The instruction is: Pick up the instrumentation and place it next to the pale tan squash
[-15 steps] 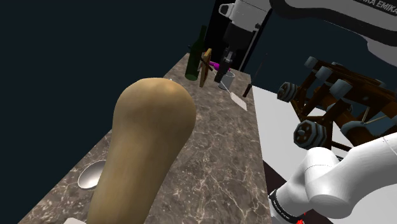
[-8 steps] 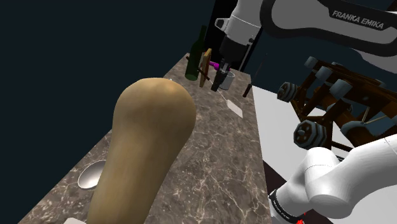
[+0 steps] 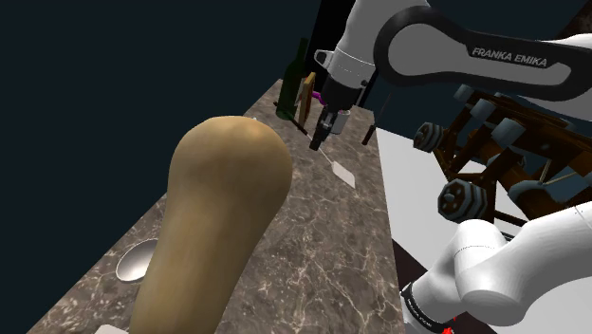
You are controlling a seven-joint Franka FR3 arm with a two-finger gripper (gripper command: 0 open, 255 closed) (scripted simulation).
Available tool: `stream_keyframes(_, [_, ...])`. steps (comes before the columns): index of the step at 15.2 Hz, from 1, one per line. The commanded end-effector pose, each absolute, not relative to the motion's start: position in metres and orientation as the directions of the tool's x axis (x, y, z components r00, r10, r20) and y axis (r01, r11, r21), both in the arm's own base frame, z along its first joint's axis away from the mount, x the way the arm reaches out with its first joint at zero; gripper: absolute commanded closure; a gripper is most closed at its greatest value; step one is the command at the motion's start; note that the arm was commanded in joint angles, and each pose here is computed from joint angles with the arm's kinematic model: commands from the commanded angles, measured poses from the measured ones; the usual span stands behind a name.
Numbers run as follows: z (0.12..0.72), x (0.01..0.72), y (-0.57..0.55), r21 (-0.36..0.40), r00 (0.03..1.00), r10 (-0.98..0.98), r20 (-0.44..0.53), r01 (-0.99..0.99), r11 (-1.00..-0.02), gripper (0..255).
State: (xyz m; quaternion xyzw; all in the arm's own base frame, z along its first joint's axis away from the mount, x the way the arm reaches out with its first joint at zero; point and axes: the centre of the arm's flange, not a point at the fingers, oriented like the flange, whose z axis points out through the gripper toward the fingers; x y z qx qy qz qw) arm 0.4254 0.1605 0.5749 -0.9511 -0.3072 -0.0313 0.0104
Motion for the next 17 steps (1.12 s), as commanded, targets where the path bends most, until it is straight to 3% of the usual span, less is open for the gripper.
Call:
stream_keyframes(1, [0.564, 0.425, 0.160, 0.000, 0.809, 0.584, 0.066, 0.585, -0.811, 255])
stream_keyframes(17, [0.480, 0.425, 0.160, 0.000, 0.809, 0.584, 0.066, 0.585, -0.811, 255])
